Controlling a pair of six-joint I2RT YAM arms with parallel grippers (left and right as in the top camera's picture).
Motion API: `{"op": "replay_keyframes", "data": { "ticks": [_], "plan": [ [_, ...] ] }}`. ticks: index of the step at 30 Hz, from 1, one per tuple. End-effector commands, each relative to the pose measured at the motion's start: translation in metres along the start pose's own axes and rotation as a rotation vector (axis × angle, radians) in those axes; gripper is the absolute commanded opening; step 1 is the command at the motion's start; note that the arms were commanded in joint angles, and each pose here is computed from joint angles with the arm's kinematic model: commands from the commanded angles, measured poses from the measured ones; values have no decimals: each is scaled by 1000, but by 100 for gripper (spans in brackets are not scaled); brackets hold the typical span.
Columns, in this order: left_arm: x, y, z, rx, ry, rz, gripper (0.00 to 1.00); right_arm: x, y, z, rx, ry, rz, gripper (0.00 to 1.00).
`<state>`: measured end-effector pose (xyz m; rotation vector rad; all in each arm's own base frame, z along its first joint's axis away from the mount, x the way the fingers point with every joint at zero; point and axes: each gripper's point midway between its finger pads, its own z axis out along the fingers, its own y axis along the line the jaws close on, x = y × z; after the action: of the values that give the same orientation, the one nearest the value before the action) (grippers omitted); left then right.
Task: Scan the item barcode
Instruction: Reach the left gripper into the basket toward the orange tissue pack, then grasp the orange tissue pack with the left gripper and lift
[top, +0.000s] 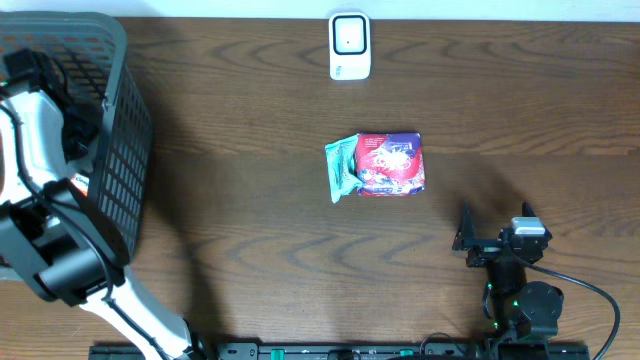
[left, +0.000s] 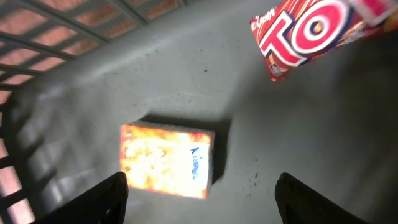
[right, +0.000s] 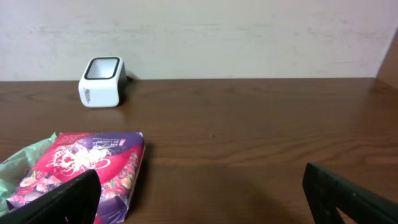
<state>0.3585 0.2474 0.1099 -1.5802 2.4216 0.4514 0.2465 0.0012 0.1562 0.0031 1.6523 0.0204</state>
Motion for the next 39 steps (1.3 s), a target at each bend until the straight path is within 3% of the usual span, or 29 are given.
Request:
{"op": "replay_keyframes", "data": {
  "ticks": [1, 11, 14, 15, 18, 20, 22, 25, 28, 31, 39],
  "plan": [
    [6, 8, 6, -30, 21, -12, 76, 1, 0, 0, 2, 1, -12, 99],
    [33, 29, 62, -113, 117, -41, 75, 1, 0, 0, 2, 1, -12, 99],
    [38, 28, 72, -118, 130, -40, 69, 1, 0, 0, 2, 1, -12, 99],
    [40, 28, 76, -121, 134, -38, 64, 1, 0, 0, 2, 1, -12, 99],
    [43, 29, 78, -124, 139, -36, 30, 1, 0, 0, 2, 1, -12, 99],
    [41, 28, 77, -117, 135, -40, 14, 1, 0, 0, 2, 1, -12, 99],
    [38, 27, 75, -113, 131, -41, 8, 1, 0, 0, 2, 1, -12, 99],
    [33, 27, 64, -110, 131, -42, 7, 1, 0, 0, 2, 1, -12, 99],
    [26, 19, 40, -37, 132, -60, 7, 1, 0, 0, 2, 1, -12, 99],
    [7, 7, -16, 130, 79, -102, 8, 1, 0, 0, 2, 1, -12, 99],
    [-34, 1, -204, 649, -302, -40, 7, 1, 0, 0, 2, 1, -12, 99]
  ]
}}
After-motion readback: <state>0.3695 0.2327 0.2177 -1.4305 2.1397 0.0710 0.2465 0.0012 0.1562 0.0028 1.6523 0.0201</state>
